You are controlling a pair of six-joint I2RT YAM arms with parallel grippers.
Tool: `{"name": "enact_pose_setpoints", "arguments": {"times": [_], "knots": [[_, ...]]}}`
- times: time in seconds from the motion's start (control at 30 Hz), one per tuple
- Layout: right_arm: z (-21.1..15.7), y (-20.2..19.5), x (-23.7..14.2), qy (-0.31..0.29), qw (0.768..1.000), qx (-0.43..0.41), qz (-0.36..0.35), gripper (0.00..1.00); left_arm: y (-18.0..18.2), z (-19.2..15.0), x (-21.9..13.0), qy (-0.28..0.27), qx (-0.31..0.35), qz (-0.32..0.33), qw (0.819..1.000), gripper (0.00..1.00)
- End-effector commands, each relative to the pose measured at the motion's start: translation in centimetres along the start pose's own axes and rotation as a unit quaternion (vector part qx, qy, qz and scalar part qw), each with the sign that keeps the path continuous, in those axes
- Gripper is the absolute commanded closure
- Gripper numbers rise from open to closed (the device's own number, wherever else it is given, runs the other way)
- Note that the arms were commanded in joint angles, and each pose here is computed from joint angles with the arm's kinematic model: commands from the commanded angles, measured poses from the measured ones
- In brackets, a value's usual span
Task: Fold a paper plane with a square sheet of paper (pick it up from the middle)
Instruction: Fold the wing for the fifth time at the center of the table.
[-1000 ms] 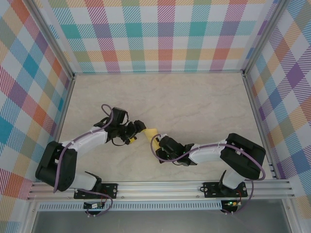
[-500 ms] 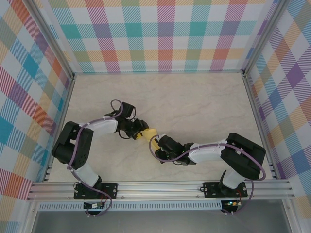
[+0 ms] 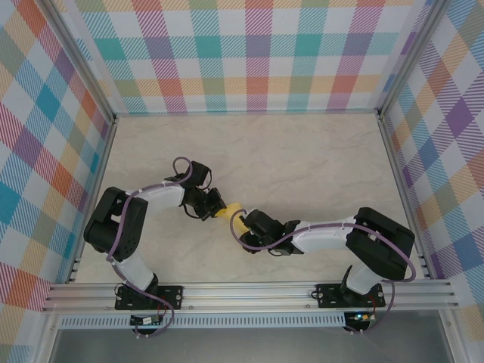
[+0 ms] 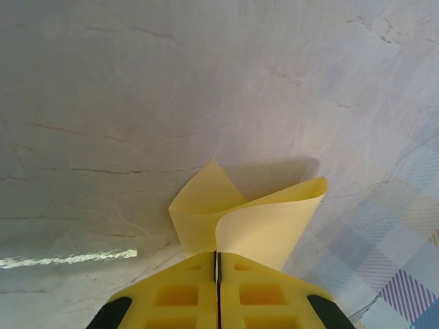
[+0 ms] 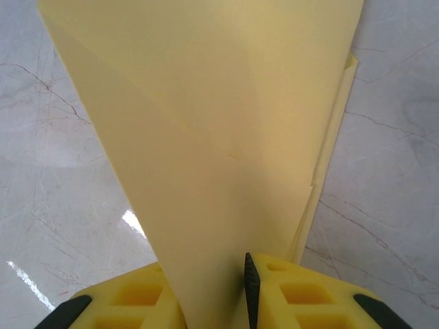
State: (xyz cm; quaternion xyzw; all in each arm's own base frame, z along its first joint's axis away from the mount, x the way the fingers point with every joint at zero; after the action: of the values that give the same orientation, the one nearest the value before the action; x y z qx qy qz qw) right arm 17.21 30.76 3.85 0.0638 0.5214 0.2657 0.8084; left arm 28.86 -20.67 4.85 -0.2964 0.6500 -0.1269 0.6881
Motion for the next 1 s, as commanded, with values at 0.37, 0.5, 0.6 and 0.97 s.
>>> {"name": "enact_pose_setpoints", "arguments": {"times": [0.37, 0.5, 0.6, 0.97], "knots": [[0.6, 0.8, 0.2, 0.009, 1.000, -0.011, -0.003, 0.70, -0.3, -0.4, -0.4, 0.010, 0.002, 0.002, 1.000, 0.94], [0.4, 0.4, 0.1, 0.008, 1.000, -0.006, -0.007, 0.78, -0.2, -0.5, -0.6, 0.008, 0.004, 0.006, 1.000, 0.94], [0.4, 0.7, 0.0, 0.007, 1.000, -0.006, 0.000, 0.78, 0.0, -0.5, -0.7, 0.007, 0.004, 0.012, 1.000, 0.94], [0.4, 1.3, 0.2, 0.015, 1.000, -0.003, 0.016, 0.93, -0.2, -0.4, -1.2, 0.002, 0.010, 0.016, 1.000, 0.87]]}}
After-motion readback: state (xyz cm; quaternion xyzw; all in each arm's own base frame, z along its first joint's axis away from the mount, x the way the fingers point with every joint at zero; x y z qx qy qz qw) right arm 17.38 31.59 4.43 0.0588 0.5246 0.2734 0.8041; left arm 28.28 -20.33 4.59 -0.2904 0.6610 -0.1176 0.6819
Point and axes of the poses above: each hand's point on the last joint's axis, 136 mm out from that joint toward the fingers, its own x axis out along the fingers, its own y axis along the line the jaws close on, z = x × y, the point moved 2 cm from there along -x, back along the fingers, and after that the axes turned 14 degrees about x, right-handed, at the moved point
